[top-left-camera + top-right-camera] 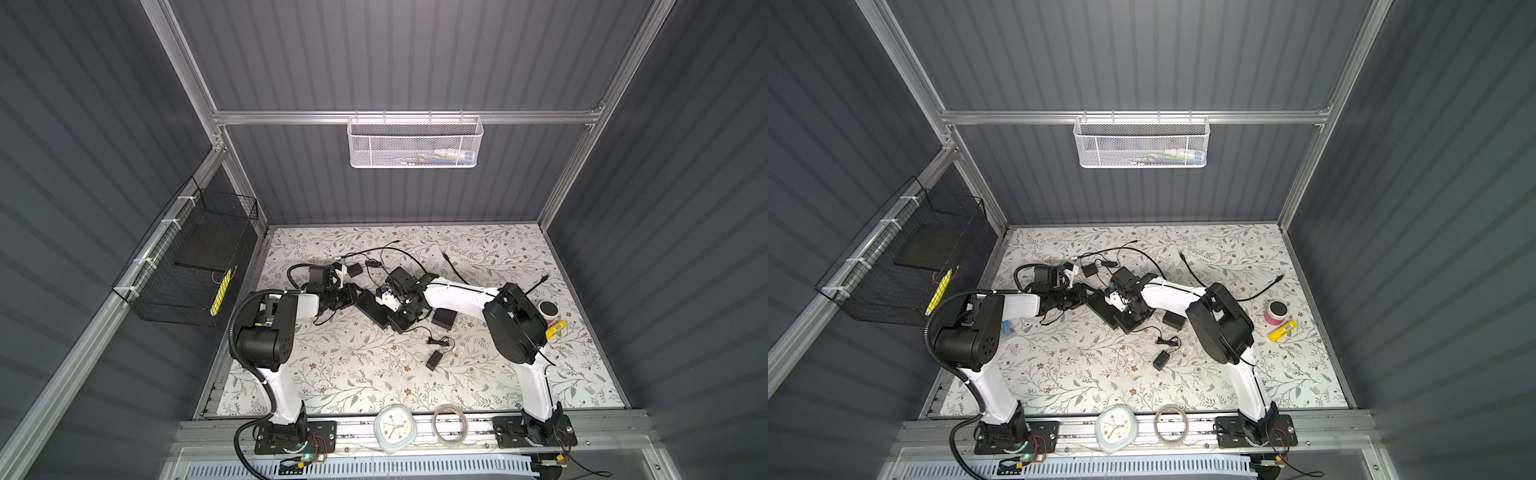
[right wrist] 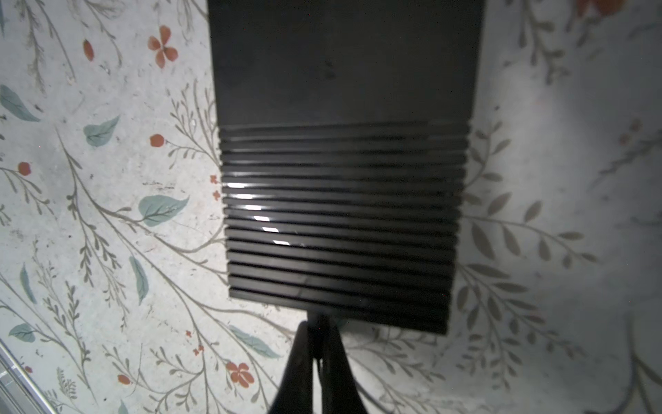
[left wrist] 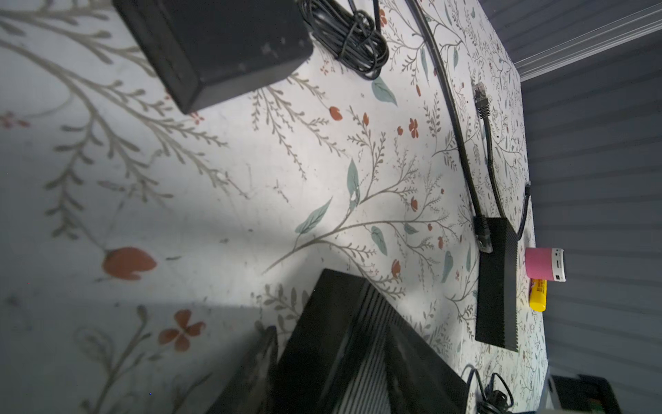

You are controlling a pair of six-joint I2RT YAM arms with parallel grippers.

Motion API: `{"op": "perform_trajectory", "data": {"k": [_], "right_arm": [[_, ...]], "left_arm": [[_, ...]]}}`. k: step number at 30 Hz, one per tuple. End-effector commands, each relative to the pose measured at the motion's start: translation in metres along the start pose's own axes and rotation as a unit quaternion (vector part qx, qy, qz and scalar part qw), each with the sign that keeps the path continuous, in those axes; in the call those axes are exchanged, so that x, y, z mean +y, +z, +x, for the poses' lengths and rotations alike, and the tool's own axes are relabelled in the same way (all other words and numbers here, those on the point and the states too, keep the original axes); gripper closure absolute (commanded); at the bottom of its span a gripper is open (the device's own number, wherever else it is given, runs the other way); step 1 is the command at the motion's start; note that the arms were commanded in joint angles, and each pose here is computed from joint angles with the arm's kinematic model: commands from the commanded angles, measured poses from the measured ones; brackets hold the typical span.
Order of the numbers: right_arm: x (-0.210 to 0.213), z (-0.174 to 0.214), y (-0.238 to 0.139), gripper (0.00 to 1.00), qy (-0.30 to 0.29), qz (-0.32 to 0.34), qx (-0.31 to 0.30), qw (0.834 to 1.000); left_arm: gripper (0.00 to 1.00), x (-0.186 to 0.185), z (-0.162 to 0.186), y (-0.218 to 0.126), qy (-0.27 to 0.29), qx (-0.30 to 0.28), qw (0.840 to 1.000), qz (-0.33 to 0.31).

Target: Insert the plug into the switch port

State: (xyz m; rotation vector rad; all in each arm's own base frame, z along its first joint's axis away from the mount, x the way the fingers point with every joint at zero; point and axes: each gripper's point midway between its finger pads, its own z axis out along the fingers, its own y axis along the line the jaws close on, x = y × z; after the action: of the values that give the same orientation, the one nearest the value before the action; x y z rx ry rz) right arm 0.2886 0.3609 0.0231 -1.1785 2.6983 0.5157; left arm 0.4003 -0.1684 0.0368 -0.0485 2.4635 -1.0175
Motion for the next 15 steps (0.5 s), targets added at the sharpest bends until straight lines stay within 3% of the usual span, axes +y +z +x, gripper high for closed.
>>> {"op": "perform_trajectory", "data": {"k": [1, 15], "right_arm": [[0.005, -0.043, -0.005, 1.00, -0.037, -0.012, -0.077, 0.996], [-0.003, -0.065, -0.018, 1.00, -0.024, 0.000, -0.101, 0.995]], "left_arm": [[0.51, 0.010, 0.081, 0.008, -0.077, 0.123, 0.989, -0.020], [0.52, 0.003, 0.097, 0.018, -0.067, 0.137, 0.988, -0.022]]}}
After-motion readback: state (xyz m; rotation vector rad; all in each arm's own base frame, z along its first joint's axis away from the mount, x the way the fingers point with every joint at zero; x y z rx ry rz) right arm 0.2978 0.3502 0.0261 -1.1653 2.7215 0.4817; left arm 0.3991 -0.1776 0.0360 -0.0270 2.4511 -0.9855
